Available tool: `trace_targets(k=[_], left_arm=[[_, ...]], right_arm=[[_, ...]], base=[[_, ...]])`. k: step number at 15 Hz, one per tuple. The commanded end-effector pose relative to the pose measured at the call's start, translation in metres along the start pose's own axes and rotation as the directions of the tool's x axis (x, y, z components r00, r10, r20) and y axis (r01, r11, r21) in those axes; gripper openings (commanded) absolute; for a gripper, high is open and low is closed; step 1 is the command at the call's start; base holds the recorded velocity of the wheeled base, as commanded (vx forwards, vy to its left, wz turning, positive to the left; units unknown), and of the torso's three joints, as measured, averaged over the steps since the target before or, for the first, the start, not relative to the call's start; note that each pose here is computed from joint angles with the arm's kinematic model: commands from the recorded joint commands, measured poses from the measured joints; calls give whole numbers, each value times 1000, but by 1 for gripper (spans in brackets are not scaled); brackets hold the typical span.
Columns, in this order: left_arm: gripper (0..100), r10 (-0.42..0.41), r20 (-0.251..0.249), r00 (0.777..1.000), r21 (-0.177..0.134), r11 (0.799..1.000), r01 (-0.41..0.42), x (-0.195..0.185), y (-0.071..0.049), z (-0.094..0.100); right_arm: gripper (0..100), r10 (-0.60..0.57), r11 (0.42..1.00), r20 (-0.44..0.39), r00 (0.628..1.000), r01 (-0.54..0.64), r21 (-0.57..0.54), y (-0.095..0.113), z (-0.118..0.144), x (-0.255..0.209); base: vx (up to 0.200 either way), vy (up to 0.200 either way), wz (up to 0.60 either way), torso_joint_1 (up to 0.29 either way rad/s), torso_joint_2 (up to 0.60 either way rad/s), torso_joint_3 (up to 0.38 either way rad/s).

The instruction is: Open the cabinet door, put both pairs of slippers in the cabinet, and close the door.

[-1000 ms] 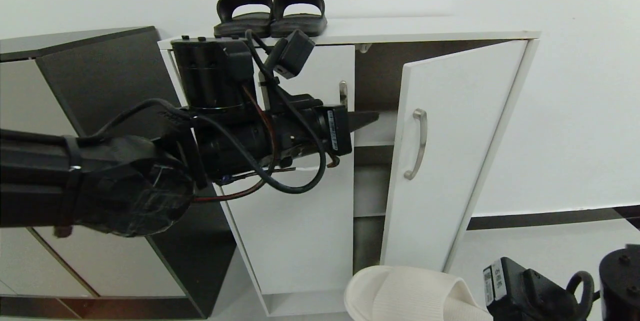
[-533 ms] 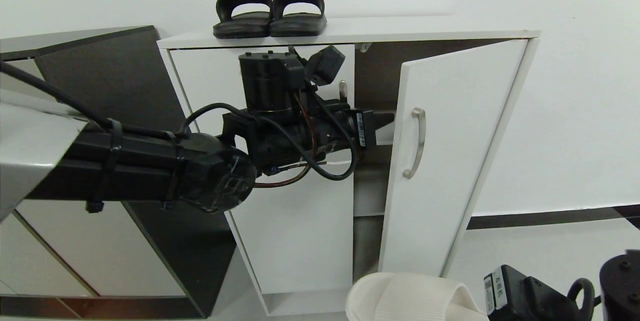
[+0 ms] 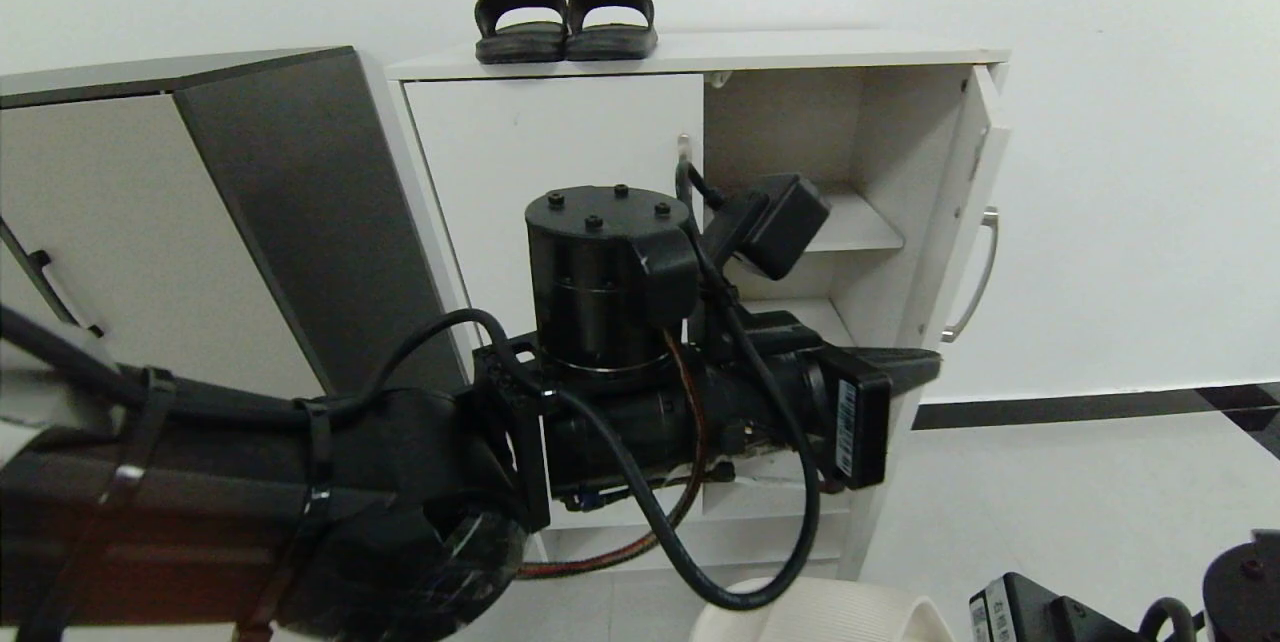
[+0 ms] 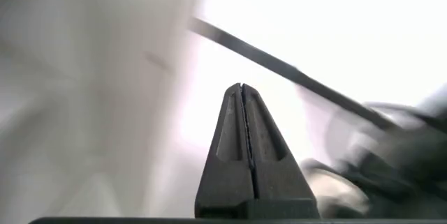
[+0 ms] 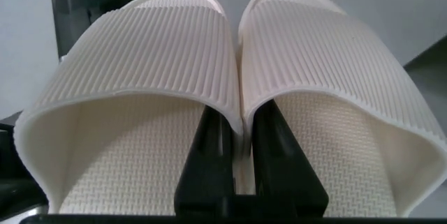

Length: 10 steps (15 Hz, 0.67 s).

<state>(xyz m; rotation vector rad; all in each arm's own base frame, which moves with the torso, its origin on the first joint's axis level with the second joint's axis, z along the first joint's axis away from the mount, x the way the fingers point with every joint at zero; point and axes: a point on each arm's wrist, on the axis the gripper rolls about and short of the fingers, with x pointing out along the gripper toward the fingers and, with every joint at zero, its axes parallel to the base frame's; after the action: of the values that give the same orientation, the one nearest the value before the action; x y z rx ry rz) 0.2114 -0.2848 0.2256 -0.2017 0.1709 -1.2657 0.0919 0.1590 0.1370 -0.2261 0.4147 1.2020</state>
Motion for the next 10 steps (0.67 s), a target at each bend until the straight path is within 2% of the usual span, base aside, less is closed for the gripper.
trace_targets(k=[1, 3, 4, 6, 8, 9, 10], left_arm=[[0, -26, -3, 1000, 1, 1000, 26, 0, -12, -1], [0, 39, 1, 999, -4, 999, -39, -9, 5, -1], [0, 85, 38, 996, 2, 996, -85, -19, 17, -4], [0, 196, 99, 976, 6, 980, -197, -38, 31, -9], [0, 337, 171, 926, -3, 940, -342, -70, 34, -3], [0, 364, 185, 913, -4, 929, -369, -79, 33, 0], [0, 438, 227, 870, 11, 892, -452, -117, 21, 12]], right_arm=[[0, 3, 1000, 5, 1000, -3, -2, 1, 0, 0], [0, -5, 1000, 6, 1000, 5, 0, 0, 1, 0], [0, -24, 1000, 8, 1000, 24, 14, -4, 3, 2], [0, -86, 995, -4, 996, 86, 47, -19, 6, 9], [0, -211, 969, -4, 978, 209, 132, -34, 13, 15], [0, -245, 956, -3, 969, 242, 163, -35, 15, 16], [0, -387, 890, -5, 922, 374, 260, -41, 22, 21]], base=[[-200, 0, 0, -2, -7, 7], [-200, 0, 0, -2, 2, 9], [-200, 0, 0, 2, 2, -2], [0, 0, 0, 0, 0, 0], [0, 0, 0, 0, 0, 0], [0, 0, 0, 0, 0, 0], [0, 0, 0, 0, 0, 0]])
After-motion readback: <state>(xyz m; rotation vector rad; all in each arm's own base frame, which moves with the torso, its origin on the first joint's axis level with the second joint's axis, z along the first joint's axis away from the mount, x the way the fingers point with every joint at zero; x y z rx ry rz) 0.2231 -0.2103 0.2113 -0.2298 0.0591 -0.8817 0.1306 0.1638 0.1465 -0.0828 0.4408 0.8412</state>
